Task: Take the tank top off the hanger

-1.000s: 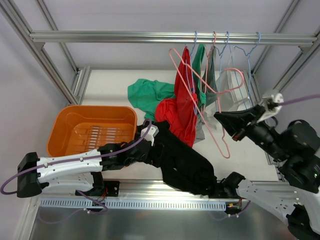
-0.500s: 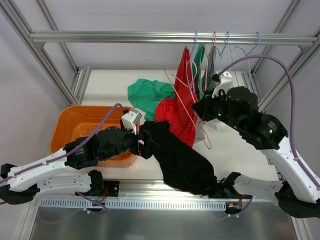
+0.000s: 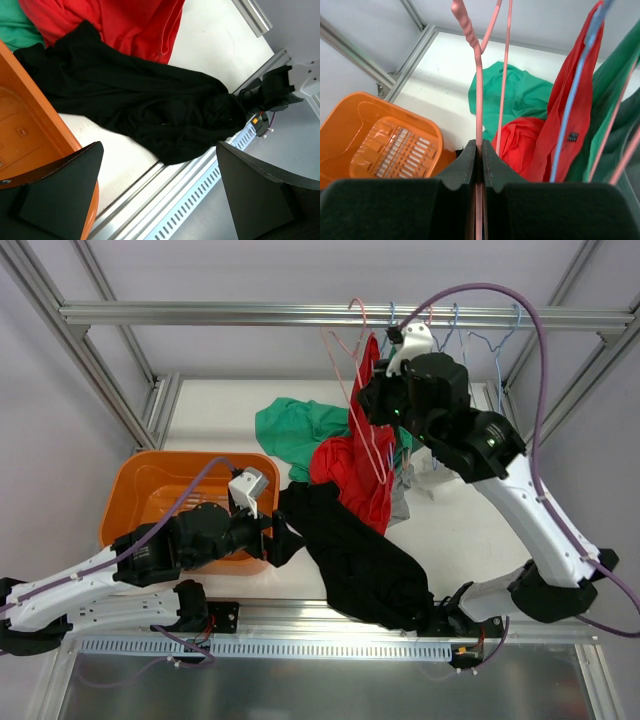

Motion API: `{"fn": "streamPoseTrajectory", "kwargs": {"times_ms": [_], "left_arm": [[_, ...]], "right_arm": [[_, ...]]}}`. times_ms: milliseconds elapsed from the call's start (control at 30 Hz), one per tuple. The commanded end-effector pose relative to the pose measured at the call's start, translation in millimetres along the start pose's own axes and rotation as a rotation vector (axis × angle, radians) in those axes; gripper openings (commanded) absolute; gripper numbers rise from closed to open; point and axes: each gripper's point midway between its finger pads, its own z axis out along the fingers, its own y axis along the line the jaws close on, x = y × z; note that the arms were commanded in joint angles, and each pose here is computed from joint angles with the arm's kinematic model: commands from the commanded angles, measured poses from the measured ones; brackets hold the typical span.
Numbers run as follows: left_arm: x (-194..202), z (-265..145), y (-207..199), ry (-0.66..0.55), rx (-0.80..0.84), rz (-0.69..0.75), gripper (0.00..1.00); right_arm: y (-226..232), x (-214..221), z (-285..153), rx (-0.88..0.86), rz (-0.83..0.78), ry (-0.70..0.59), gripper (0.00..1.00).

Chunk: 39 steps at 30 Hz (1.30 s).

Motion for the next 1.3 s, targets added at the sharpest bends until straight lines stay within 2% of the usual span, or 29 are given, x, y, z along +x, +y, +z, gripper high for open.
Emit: {"fn": "streamPoseTrajectory", "kwargs": {"times_ms": [0,133,300,600,667,733,767,800,867,1033,1167,1200,1267], "left_arm": [[-7.2,-0.4,-1.3,-0.025,0.006,0.023,0.99],[-5.5,7.0,-8.7,0.004,0.022,0.041,0.99],[-9.3,13.2,-19.1,-0.002,0.06,0.052,0.99],[-8.1,22.9,-28.1,0.007,0.094,0.077,0.98],[-11.2,24.5,-31.7,0.0,0.104,0.082,0.99],[-14.2,28.8,-36.5,-0.001,0.115,0.097,0.99],[-15.0,30.8,-38.4,-0.001,0.12,0.106,0.99],[-14.9,35.4,-40.8,0.006,0.121,0.113,0.99],[-17.3,41.7,-45.3,-0.001,0.13,0.119,0.99],[2.6,80.2,-45.7,0.059,0.098,0.153,0.99],[34.2,121.3,-51.4,0.138,0.12,0.185,0.99],[33.6,129.3,-55.2,0.129,0.124,0.173,0.99],[56.0,150.5,-55.4,0.199,0.112,0.184,0.99]], "right_arm": [[4.8,-38.7,14.3,0.028,0.003,-0.103,0.0],[4.7,-46.6,40.1,0.042,0.03,-0.103,0.0],[-7.6,-25.3,77.5,0.074,0.049,-0.032,0.0],[-4.9,5.6,88.7,0.042,0.08,0.033,0.01],[-4.8,8.7,81.2,0.028,0.089,0.03,0.1],[-2.5,2.9,68.4,0.004,0.1,0.012,0.28],[-2.5,4.6,64.4,-0.003,0.098,0.015,0.57],[-0.4,4.1,58.7,-0.022,0.093,0.016,0.7],[0.3,-5.8,38.3,-0.046,0.095,-0.016,0.81],[-7.8,-4.5,-15.3,-0.083,0.059,-0.033,0.98],[-24.9,-6.7,-81.2,-0.093,0.03,-0.106,1.0],[-30.2,-0.3,-91.3,-0.084,0.019,-0.095,0.99],[-38.2,11.2,-106.9,-0.079,-0.011,-0.083,1.0]]}}
